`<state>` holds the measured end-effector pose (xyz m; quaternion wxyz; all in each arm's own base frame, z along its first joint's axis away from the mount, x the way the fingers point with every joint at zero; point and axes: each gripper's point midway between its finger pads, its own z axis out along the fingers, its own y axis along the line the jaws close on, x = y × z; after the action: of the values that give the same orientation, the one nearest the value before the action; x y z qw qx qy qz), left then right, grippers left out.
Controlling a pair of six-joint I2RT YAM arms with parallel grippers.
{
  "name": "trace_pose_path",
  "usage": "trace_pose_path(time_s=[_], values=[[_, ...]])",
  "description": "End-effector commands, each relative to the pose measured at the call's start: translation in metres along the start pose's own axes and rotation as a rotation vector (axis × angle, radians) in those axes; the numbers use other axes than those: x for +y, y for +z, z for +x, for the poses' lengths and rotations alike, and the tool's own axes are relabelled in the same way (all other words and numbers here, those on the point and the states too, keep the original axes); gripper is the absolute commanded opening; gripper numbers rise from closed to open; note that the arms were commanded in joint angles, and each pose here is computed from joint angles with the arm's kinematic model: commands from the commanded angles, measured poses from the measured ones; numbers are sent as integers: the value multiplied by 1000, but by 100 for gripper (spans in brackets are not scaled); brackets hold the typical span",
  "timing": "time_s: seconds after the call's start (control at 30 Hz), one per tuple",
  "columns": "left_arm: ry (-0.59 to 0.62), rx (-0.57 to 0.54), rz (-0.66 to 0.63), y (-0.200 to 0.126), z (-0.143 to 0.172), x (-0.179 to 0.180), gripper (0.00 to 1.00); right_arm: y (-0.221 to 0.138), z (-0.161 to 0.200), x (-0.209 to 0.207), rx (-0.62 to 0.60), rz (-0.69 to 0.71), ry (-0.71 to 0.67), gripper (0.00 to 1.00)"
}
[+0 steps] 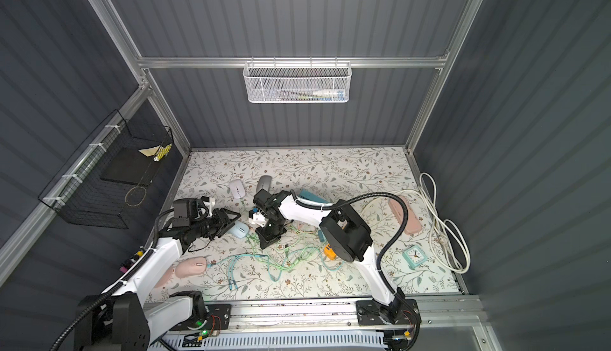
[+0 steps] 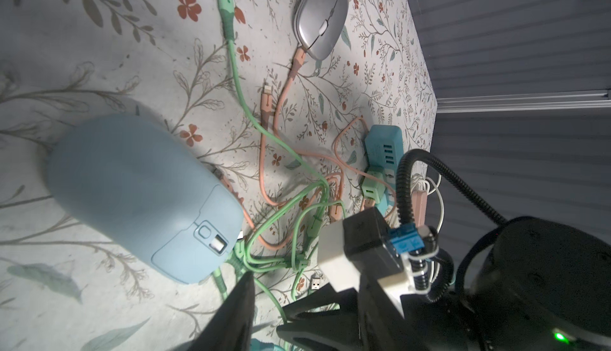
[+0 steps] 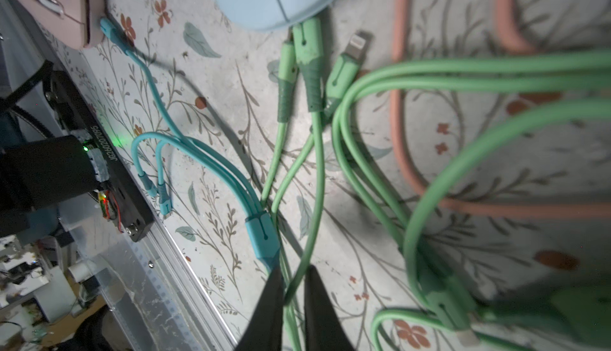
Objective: Unplug the wireless mouse
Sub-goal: Pick up the mouse from the center of the board.
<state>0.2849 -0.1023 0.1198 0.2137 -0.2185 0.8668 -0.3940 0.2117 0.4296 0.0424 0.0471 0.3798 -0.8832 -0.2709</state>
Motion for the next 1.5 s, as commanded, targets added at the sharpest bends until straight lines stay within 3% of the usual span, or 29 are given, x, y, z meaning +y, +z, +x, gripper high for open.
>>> trace_pose_path(time_s=[0.0,0.1,0.17,0.33,0.4,0.57,0.63,0.7,0.83,0.9,1.2,1.47], values=[[-121,18,-39,1,15,17,65,-1,-2,7,-13,-27,3,10],[-157,30,-144,3,22,31,81,1,-3,6,-18,-31,8,5],[-166,37,-220,6,26,35,87,2,-3,6,-22,-32,14,2],[-215,63,-419,11,34,38,87,3,-2,5,-36,-33,22,0],[-270,80,-479,11,38,45,77,2,-2,5,-42,-34,24,0],[-307,54,-539,17,31,55,36,1,-3,6,-61,-42,29,0],[-327,73,-560,22,32,59,31,1,-4,7,-65,-45,32,0],[-334,95,-556,30,33,59,36,0,-6,8,-72,-50,30,0],[-312,96,-553,39,25,58,71,0,-8,9,-86,-55,26,0],[-302,83,-568,39,21,58,81,0,-8,10,-87,-58,28,0],[-283,106,-628,53,20,67,75,1,-8,9,-97,-60,25,0],[-298,108,-733,56,25,93,61,1,-5,9,-103,-66,27,0]])
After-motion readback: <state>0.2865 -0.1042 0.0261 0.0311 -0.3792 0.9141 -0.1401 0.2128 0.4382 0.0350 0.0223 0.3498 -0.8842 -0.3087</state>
